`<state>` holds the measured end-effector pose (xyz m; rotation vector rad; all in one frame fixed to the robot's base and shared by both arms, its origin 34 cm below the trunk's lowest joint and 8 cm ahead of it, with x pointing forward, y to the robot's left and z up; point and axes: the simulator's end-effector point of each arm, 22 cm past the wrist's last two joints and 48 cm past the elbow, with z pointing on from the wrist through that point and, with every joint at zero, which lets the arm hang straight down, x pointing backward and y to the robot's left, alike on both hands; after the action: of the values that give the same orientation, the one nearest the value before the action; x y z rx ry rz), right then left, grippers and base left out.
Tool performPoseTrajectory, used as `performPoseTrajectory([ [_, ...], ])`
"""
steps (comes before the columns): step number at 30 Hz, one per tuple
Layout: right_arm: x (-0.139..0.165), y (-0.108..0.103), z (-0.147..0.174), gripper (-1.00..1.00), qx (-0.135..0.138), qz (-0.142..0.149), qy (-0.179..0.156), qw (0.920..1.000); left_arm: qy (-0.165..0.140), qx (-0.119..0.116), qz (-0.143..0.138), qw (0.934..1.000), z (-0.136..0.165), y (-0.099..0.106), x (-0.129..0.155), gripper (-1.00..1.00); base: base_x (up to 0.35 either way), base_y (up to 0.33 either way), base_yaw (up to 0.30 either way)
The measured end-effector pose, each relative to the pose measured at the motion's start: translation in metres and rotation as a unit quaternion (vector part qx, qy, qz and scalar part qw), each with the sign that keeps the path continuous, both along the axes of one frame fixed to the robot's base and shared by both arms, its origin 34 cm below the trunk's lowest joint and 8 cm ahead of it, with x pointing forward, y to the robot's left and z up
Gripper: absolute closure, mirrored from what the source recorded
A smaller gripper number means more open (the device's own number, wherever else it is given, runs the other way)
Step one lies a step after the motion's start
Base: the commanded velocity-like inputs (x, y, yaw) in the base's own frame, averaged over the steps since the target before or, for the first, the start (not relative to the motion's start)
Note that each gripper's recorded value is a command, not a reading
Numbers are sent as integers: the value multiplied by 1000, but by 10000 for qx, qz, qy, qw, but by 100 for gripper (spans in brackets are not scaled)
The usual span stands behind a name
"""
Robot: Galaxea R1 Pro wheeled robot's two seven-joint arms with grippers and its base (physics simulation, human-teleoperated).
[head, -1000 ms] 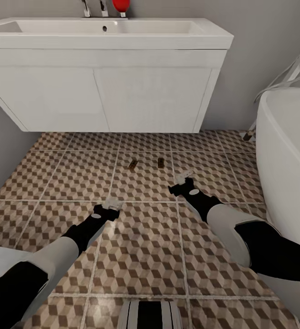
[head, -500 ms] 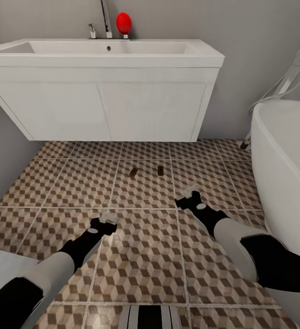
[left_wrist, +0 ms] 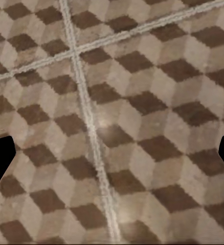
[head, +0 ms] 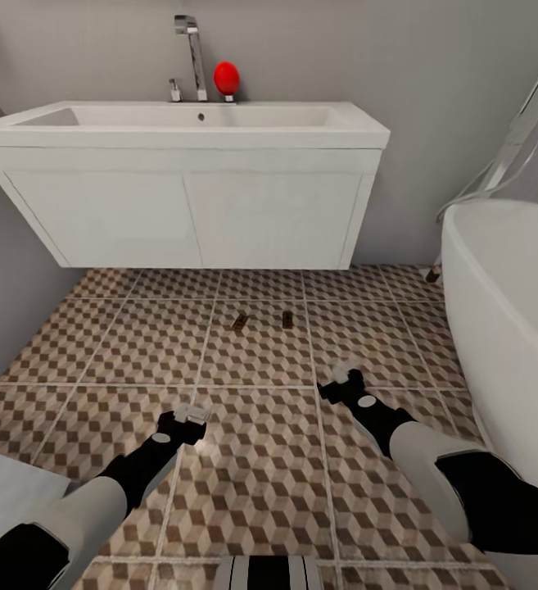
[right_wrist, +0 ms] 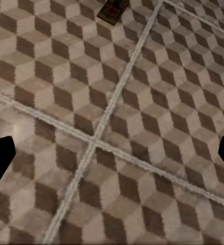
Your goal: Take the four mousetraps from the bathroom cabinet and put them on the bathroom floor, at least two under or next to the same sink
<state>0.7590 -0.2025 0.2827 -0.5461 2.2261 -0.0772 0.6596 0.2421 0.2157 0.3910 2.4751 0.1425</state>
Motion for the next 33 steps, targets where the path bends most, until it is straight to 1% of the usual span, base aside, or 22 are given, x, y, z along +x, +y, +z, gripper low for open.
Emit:
performPoseTrajectory([
  [3,-10,1,-1,-100,30,17,-24,10000,25,0,0,10000,0,0,-8,-100,0,0,0],
  [6,-40,3,-17,-100,82,47,88,9999,161,-14,-3,9999,-8,0,-33,-100,0,0,0],
  [10,-61,1,-23,-100,118,58,158,9998,204,-36,-10,9998,-7,0,-46,-100,0,0,0],
  [17,-86,-9,-25,-100,137,62,206,9997,341,-11,4,9994,-3,7,-66,-100,0,0,0],
  [22,-108,-11,-26,-100,173,81,268,9995,409,-12,6,9992,-1,10,-83,-100,0,0,0],
  [25,-117,-12,-24,-100,201,95,263,9994,305,-40,6,9995,3,13,-89,-100,0,0,0],
  [26,-123,-13,-25,-100,220,96,263,9994,191,-61,8,9998,5,16,-92,-100,0,0,0],
  [28,-130,-14,-23,-100,237,101,266,9993,83,-71,12,9999,8,20,-96,-100,0,0,0],
  [33,-144,-15,-19,-100,274,116,291,9991,-99,-58,33,9999,15,33,-108,-100,0,0,0],
])
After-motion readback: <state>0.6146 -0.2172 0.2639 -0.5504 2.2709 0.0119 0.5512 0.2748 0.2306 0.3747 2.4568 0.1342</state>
